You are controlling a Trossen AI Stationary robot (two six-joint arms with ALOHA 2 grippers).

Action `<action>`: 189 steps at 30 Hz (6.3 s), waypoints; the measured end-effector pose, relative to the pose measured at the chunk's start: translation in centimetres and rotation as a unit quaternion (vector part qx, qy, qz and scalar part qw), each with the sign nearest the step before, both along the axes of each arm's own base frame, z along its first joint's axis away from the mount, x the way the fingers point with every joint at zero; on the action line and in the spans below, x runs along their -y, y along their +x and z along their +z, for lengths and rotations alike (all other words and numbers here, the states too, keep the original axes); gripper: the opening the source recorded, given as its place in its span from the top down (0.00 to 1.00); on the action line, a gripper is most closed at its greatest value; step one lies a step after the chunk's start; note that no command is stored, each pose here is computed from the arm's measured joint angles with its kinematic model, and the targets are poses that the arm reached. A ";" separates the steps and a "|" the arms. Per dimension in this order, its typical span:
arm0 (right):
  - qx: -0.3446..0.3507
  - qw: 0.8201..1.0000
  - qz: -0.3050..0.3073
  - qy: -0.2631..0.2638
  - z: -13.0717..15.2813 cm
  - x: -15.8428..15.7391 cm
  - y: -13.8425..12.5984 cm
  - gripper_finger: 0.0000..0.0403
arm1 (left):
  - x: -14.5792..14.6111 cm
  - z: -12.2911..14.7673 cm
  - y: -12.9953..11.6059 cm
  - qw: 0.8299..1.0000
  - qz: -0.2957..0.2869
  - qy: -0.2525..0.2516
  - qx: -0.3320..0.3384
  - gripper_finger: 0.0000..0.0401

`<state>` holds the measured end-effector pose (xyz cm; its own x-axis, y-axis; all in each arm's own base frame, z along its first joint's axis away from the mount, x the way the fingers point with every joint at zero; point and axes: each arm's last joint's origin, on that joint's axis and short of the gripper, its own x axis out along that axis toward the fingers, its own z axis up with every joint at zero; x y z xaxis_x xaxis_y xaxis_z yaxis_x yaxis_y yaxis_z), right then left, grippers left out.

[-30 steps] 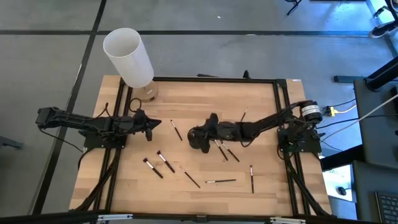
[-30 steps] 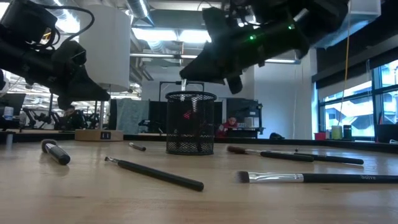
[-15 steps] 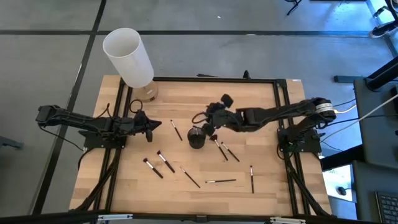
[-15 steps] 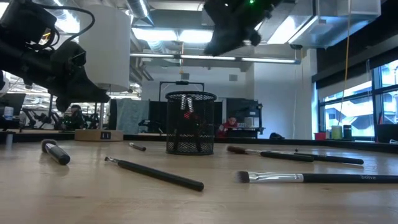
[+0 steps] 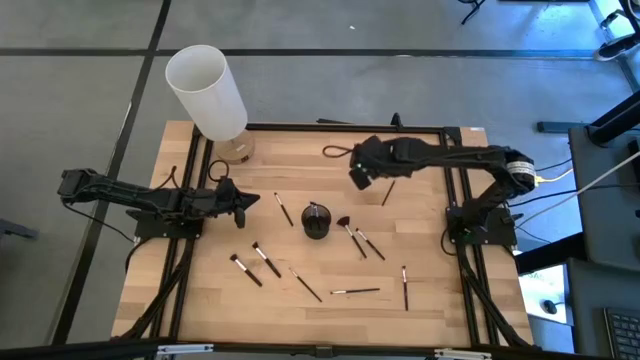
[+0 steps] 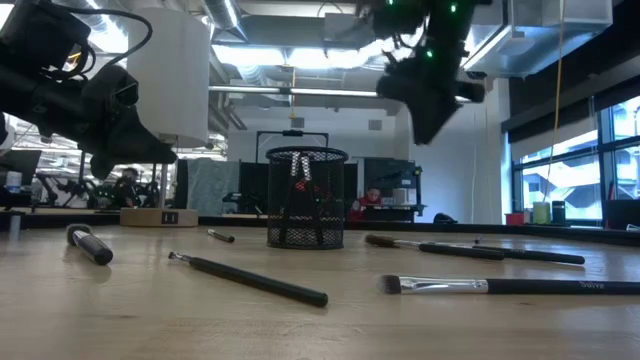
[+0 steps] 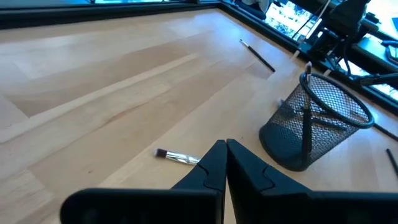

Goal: Sort items
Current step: Put the silver eyeshadow brush into the pen holder

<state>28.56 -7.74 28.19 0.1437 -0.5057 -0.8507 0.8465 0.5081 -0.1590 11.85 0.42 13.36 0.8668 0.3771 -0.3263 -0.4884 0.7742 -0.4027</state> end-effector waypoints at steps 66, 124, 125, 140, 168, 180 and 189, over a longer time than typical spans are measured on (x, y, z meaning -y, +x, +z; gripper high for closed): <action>0.058 0.948 -0.248 0.192 -13.4 10.1 -7.9 0.98 | 0.1 0.1 0.1 0.999 -0.039 0.025 -0.010 0.99; 0.047 0.953 0.280 0.104 -5.6 4.4 6.1 0.74 | -0.1 0.1 0.0 0.998 0.002 0.059 -0.016 0.99; 0.042 0.946 0.301 0.115 -6.1 4.5 6.3 0.74 | -0.2 0.1 0.0 0.998 0.006 0.064 -0.018 0.99; -0.003 0.889 0.448 0.096 -10.7 4.5 8.7 0.74 | -0.1 0.0 0.0 0.999 0.002 0.046 -0.018 0.99; 0.049 0.873 0.484 0.020 -14.7 0.5 8.2 0.56 | -0.5 -0.9 -0.1 0.994 0.080 0.047 -0.051 0.99; 0.034 0.885 0.459 0.065 -15.1 -0.6 7.7 0.90 | -0.7 -0.8 -0.2 0.989 0.124 0.065 -0.049 0.99; 0.038 0.901 0.429 0.046 -14.2 -0.5 7.5 0.99 | -0.7 -0.8 -0.2 0.989 0.125 0.059 -0.046 0.99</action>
